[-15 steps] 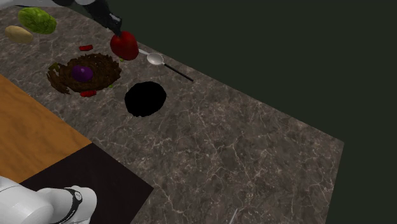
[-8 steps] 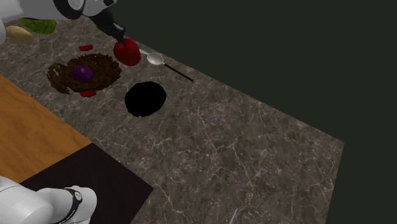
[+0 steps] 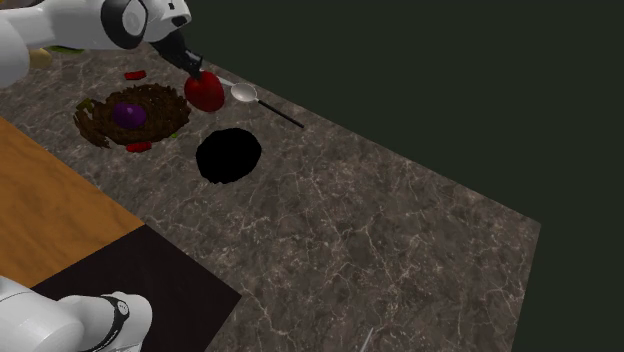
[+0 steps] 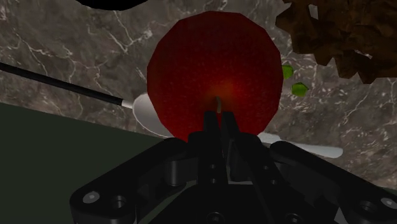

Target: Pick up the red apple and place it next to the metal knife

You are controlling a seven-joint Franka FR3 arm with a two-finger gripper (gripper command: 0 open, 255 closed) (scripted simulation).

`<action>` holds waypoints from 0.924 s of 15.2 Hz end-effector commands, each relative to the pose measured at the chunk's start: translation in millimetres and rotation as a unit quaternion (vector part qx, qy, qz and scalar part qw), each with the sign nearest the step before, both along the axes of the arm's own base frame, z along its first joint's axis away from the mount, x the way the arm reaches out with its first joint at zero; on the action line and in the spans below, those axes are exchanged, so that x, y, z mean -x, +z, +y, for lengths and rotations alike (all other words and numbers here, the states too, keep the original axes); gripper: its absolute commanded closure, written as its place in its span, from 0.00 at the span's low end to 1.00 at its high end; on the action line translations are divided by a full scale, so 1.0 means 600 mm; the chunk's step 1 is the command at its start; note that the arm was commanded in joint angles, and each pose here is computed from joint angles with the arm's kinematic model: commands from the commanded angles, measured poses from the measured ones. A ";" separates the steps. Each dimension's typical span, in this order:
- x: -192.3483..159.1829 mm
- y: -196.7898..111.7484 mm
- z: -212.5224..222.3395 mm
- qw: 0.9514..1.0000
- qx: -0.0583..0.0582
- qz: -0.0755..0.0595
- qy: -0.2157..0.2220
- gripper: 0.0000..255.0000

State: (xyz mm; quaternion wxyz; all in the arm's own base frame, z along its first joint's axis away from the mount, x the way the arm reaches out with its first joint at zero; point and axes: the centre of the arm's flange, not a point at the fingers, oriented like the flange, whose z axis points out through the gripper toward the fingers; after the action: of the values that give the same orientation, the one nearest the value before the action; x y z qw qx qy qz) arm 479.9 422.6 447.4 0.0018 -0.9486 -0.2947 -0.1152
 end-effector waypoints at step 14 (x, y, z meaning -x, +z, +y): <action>0.001 -0.056 -0.003 1.000 0.000 0.000 0.000 0.00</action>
State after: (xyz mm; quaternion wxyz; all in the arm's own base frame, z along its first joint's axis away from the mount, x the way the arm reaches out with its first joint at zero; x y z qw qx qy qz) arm 479.4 420.7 413.4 0.0020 -0.9486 -0.2947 -0.1154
